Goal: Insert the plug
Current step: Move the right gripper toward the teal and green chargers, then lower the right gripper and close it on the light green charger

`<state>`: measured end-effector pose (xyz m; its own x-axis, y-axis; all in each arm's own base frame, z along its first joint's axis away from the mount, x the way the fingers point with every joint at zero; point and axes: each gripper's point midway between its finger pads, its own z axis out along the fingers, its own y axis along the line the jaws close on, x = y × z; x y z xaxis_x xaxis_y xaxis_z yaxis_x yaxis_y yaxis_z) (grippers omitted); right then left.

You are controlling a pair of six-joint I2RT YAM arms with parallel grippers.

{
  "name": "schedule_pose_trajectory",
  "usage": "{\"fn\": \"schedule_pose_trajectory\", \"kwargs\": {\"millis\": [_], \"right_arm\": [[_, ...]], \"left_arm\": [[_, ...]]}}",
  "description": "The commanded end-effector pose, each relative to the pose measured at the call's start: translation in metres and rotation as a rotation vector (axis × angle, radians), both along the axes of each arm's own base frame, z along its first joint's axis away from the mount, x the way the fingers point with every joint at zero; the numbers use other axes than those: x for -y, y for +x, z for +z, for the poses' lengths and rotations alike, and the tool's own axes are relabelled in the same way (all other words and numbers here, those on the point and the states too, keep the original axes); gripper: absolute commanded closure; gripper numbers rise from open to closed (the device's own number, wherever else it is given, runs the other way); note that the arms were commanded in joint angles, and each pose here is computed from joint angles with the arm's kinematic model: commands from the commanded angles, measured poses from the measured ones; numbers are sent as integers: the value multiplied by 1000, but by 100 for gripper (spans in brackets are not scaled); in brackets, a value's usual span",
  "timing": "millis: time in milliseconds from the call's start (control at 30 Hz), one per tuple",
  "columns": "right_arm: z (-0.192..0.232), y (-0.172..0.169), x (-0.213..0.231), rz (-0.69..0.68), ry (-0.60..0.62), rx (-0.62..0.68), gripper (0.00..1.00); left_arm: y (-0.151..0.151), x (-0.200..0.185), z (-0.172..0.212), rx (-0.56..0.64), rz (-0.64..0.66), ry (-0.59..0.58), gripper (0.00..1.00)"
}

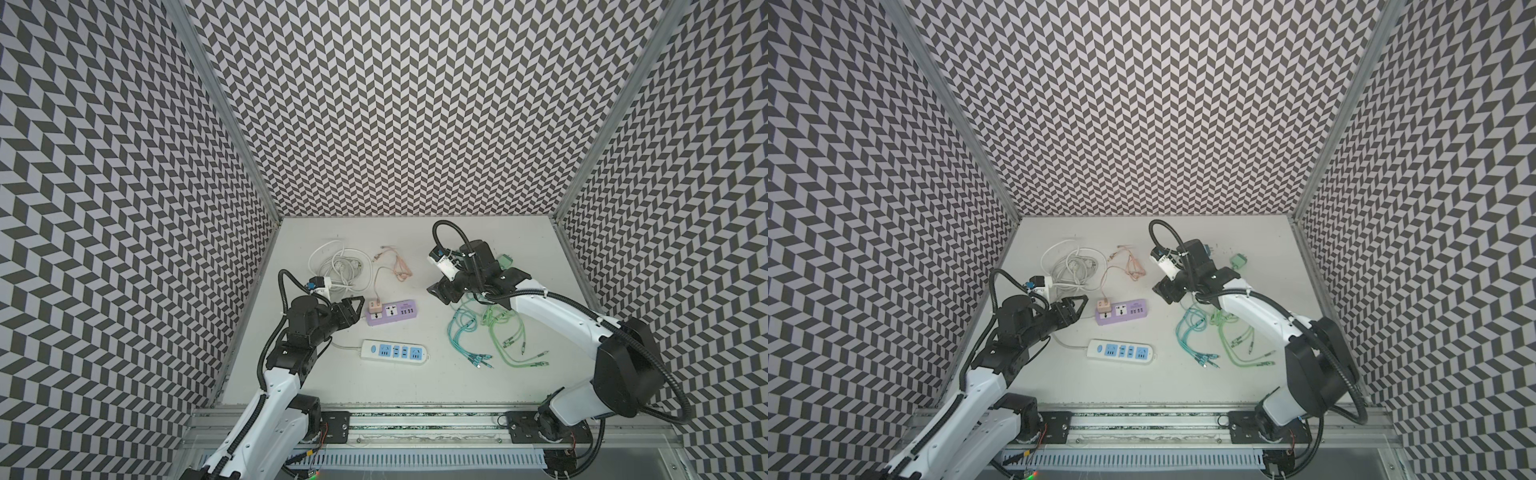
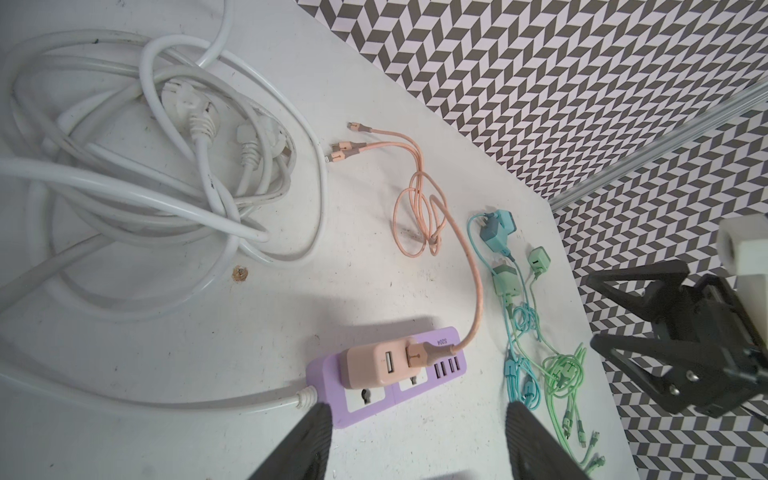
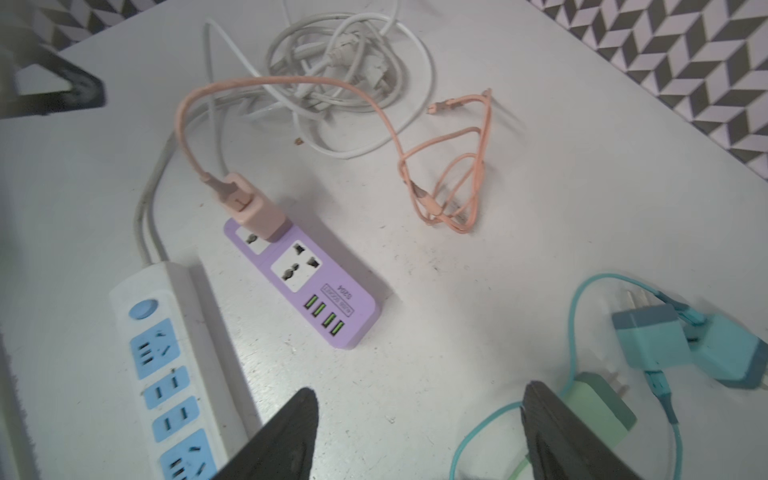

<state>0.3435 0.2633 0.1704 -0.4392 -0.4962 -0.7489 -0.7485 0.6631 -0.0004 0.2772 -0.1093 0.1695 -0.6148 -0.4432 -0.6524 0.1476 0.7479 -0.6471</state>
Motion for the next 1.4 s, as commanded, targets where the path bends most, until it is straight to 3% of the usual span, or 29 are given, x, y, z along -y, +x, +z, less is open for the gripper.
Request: {"fn": "schedule_pose_trajectory", "kwargs": {"millis": [0, 233, 367, 800, 1367], "right_arm": [[23, 25, 24, -201, 63, 83, 22], [16, 52, 81, -485, 64, 98, 23], [5, 63, 96, -575, 53, 81, 24], [-52, 98, 95, -714, 16, -33, 27], [-100, 100, 102, -751, 33, -155, 40]], "left_arm": [[0, 1, 17, 39, -24, 9, 32], [-2, 3, 25, 51, -40, 16, 32], [-3, 4, 28, 59, -49, 15, 32], [-5, 3, 36, 80, -53, 27, 32], [-6, 3, 48, 100, -57, 28, 31]]}}
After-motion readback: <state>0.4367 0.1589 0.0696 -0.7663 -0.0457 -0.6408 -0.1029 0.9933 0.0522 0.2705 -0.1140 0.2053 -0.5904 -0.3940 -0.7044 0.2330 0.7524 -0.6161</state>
